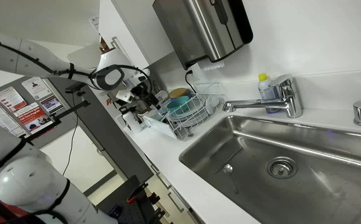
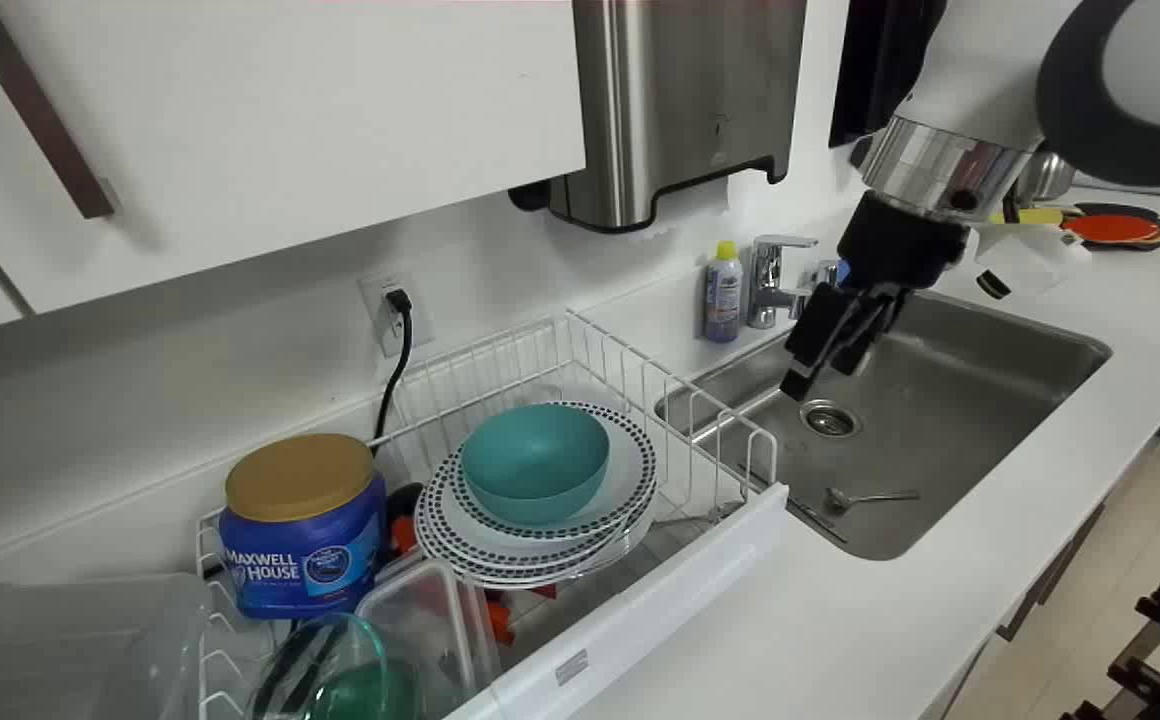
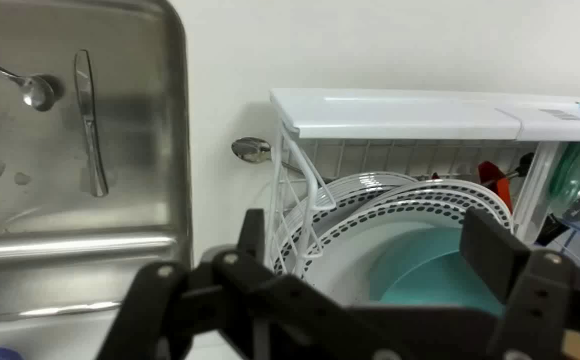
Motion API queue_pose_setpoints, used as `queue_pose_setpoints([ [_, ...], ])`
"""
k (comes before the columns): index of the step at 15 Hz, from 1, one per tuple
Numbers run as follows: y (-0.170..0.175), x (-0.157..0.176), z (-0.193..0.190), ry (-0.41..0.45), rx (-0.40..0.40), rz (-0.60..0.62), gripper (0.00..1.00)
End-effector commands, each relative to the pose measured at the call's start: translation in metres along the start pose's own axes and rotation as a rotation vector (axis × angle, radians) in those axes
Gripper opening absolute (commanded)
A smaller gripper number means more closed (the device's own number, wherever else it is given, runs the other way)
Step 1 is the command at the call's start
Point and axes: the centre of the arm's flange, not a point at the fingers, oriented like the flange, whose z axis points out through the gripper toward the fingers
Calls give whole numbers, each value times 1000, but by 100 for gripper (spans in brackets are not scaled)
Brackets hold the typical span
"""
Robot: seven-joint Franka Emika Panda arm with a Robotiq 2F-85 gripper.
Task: Put the bowl on the dish rack in the sink
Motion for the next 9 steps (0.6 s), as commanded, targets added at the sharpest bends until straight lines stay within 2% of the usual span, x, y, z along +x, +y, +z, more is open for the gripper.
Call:
queue_pose_setpoints([
  [1, 0, 0, 0, 0, 0, 0, 100],
  [9, -4, 3, 6, 20, 10, 3, 100],
])
